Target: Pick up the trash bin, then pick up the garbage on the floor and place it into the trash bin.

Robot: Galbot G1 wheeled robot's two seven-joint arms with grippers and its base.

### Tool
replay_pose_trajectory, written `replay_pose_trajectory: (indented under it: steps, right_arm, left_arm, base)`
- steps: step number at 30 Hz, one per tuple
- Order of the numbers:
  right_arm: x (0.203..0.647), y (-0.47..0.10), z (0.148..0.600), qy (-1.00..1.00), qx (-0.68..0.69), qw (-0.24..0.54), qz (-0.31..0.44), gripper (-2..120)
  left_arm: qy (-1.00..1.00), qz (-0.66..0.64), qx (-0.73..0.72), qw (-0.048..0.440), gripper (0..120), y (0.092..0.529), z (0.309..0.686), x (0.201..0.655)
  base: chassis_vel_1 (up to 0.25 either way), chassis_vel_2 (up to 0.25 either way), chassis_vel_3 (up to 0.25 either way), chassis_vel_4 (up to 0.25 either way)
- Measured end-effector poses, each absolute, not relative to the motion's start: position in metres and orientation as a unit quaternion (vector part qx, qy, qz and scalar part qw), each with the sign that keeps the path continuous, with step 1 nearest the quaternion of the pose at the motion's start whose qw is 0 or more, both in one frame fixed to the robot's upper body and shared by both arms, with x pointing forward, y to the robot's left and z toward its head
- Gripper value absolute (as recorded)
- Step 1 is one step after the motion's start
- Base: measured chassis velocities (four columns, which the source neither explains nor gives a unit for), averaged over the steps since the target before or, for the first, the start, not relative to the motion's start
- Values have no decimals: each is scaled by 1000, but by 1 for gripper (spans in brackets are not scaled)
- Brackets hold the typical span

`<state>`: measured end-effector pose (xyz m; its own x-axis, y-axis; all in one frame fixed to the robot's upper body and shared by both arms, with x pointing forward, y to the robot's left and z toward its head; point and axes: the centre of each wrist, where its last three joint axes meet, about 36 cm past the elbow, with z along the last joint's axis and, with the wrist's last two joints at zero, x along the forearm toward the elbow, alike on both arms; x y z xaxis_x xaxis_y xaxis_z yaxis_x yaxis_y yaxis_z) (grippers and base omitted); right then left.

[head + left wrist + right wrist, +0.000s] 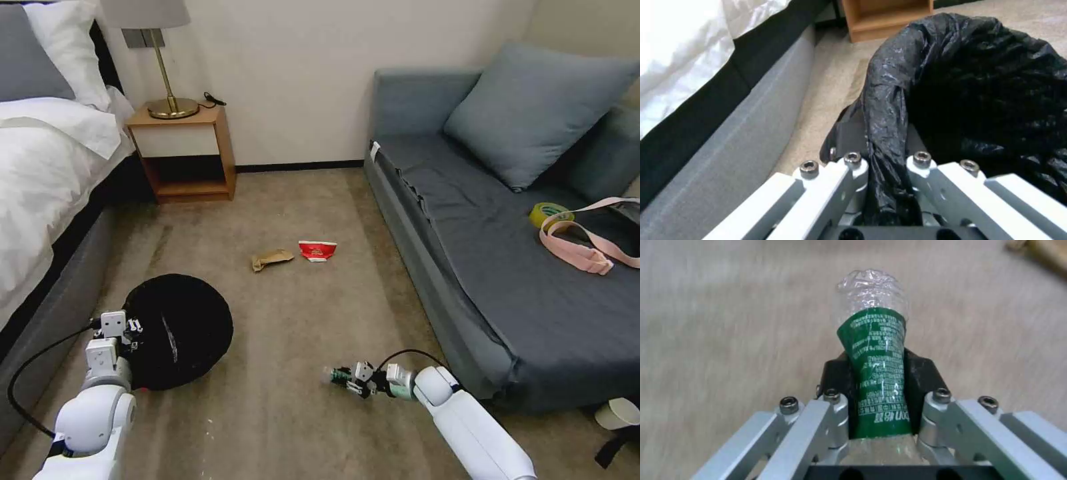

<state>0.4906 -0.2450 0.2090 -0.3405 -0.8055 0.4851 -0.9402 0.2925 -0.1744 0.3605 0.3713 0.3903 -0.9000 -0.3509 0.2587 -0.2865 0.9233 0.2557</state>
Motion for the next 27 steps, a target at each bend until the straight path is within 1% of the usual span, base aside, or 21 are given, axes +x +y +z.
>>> replay_pose_trajectory:
  steps: [2, 5, 6, 7, 10, 12, 16, 17, 20, 21, 22, 25, 27]
  right_arm:
    - [494, -240, 214, -791, 554, 146, 215, 18]
    - [510, -208, 241, -801, 556, 100, 198, 18]
    - [516, -190, 256, -804, 558, 77, 190, 18]
    - [516, -190, 256, -804, 558, 77, 190, 18]
    - [532, -151, 287, -802, 569, 31, 181, 18]
    - [535, -140, 294, -802, 570, 19, 178, 18]
    - [542, -72, 316, -808, 573, -30, 138, 18]
    - [542, -72, 316, -808, 573, -30, 138, 18]
    - [540, -35, 314, -812, 570, -36, 117, 18]
    - [540, -35, 314, -812, 570, -36, 117, 18]
    - [541, -13, 310, -813, 570, -40, 111, 18]
    - [544, 15, 300, -813, 571, -43, 111, 18]
    - [545, 25, 294, -816, 565, -44, 115, 18]
  left_arm:
    - [-969, -106, 164, 152, 4, 371, 390, 361]
    - [-969, -107, 160, 153, 4, 365, 388, 361]
    - [-970, -106, 159, 153, 4, 362, 387, 361]
    - [-970, -106, 159, 153, 4, 362, 387, 361]
    - [-970, -104, 154, 155, 4, 354, 383, 361]
    - [-970, -104, 153, 155, 4, 353, 382, 361]
    - [-972, -96, 150, 154, 4, 347, 380, 363]
    - [-972, -96, 150, 154, 4, 347, 380, 363]
    - [-972, -93, 150, 153, 4, 345, 381, 363]
    - [-972, -93, 150, 153, 4, 345, 381, 363]
    - [-973, -92, 149, 152, 4, 343, 381, 363]
    - [-973, -89, 148, 151, 4, 341, 382, 362]
    - [-974, -87, 147, 151, 4, 339, 382, 361]
  base:
    - [0, 0, 0, 0]
    - [0, 0, 0, 0]
    - [0, 0, 0, 0]
    - [0, 0, 0, 0]
    - [0, 0, 0, 0]
    - [0, 0, 0, 0]
    - [0, 0, 0, 0]
    - [0, 0, 0, 0]
    - [0, 0, 0, 0]
    - [0, 0, 0, 0]
    - [0, 0, 0, 0]
    - [0, 0, 0, 0]
    - [0, 0, 0, 0]
